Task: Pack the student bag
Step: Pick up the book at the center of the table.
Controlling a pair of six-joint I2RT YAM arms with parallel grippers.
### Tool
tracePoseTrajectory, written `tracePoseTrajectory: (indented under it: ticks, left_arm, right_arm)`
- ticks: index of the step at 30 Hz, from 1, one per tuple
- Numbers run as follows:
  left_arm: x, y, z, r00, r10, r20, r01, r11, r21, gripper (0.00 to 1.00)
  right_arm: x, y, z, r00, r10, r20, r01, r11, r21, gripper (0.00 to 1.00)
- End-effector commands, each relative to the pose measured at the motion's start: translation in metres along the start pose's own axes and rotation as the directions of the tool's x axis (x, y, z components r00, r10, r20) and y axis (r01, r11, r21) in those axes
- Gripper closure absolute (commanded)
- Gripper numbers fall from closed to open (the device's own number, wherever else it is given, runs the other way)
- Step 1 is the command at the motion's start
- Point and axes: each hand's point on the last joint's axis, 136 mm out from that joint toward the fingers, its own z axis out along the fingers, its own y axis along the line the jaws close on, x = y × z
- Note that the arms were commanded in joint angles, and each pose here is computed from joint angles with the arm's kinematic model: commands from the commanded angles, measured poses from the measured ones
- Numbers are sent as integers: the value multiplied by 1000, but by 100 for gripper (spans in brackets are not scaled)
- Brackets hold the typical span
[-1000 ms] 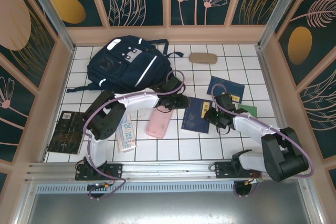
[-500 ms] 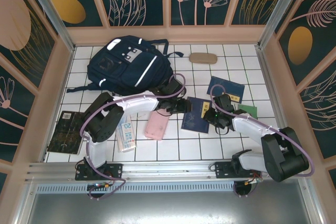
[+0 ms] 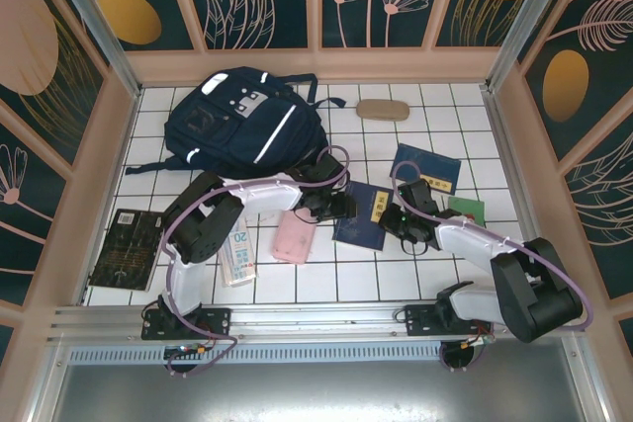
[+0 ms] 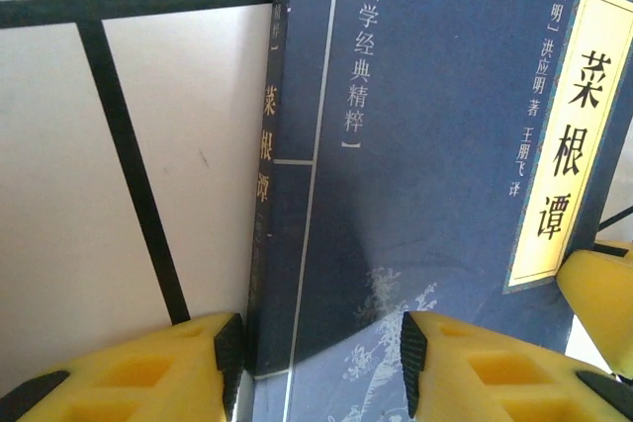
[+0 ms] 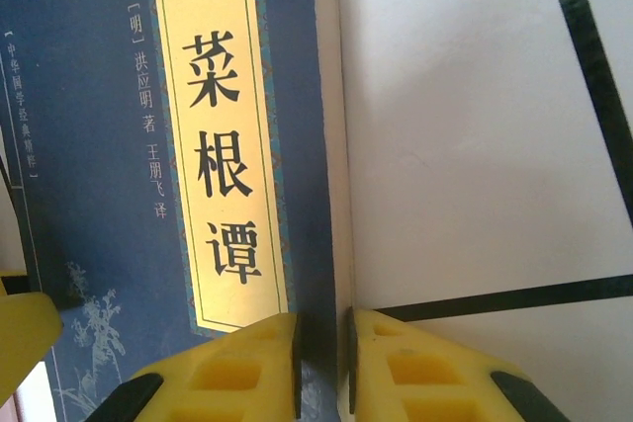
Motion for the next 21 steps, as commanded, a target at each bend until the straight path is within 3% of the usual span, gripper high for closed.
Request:
tracePoseTrajectory:
  ticks: [1, 8, 12, 14, 18, 21]
  left_arm:
    - [13, -20, 12, 998, -14, -65, 21, 993, 120, 54]
    - [0, -89, -37, 1000, 1, 1, -1, 892, 453, 58]
    - [-4, -96, -54, 999, -22, 25, 5, 843, 538, 58]
    - [-5, -88, -52, 999, -48, 17, 32, 849, 528, 61]
    - [-7, -74, -47, 998, -59, 22, 42, 878, 477, 82]
    - [-14, -73, -56, 997, -60, 47, 30, 879, 475, 97]
  right_arm:
    - [25, 1, 8, 996, 15, -92, -17, 999, -27, 80]
    - [20, 7, 6, 997, 13, -78, -17, 999, -43, 80]
    - [19, 7, 3, 998, 13, -69, -16, 999, -44, 81]
    - [17, 8, 1, 998, 10, -62, -13, 999, -50, 80]
    - [10, 10, -5, 999, 11, -41, -13, 998, -59, 77]
    - [-1, 18, -16, 1000, 17, -18, -19, 994, -105, 60]
